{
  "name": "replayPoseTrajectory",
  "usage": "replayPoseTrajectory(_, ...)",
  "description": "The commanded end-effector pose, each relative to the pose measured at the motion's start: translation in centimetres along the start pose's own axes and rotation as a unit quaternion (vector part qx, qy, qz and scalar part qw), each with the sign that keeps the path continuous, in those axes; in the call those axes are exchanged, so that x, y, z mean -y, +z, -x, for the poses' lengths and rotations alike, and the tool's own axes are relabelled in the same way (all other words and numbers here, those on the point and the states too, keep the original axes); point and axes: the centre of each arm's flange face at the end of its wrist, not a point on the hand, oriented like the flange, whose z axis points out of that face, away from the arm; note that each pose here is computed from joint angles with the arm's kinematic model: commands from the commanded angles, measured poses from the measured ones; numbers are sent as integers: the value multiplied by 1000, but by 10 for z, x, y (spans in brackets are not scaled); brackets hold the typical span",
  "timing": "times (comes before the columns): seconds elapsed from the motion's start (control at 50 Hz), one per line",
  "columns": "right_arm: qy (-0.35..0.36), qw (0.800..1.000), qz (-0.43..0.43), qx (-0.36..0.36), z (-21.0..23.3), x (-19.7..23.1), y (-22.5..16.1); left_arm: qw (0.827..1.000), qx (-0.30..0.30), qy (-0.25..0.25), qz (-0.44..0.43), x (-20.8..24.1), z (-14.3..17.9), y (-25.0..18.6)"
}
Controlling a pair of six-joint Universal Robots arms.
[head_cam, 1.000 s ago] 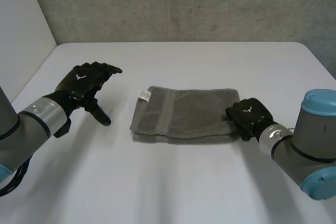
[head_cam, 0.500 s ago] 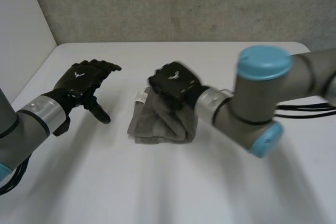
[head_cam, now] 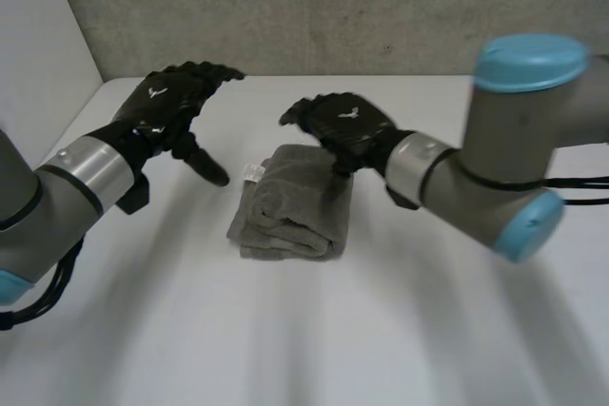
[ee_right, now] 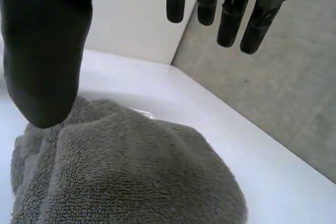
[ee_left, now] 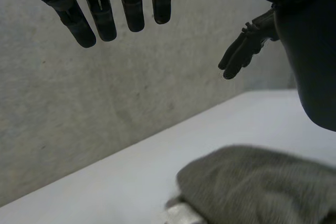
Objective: Fold the towel.
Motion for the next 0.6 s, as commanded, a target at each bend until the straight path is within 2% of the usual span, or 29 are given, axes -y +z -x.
replayPoseTrajectory(0.02, 60, 998, -3, -35, -35, -1, -27, 999, -35, -32, -19, -2, -24, 17)
replayPoseTrajectory(0.1, 70, 996, 5, -48, -41, -8, -31, 999, -29, -31, -14, -12, -32, 28)
replayPoseTrajectory(0.24, 112, 988, 30, -104, -51, -26, -30, 999, -20, -22, 36, -63, -42, 60)
replayPoseTrajectory(0.4, 128, 985, 53, -102, -47, -50, -14, 995, 1, 27, 96, -105, -36, 68)
replayPoseTrajectory(0.6, 122, 987, 65, -85, -24, -72, 19, 992, 7, 26, 126, -122, -32, 57)
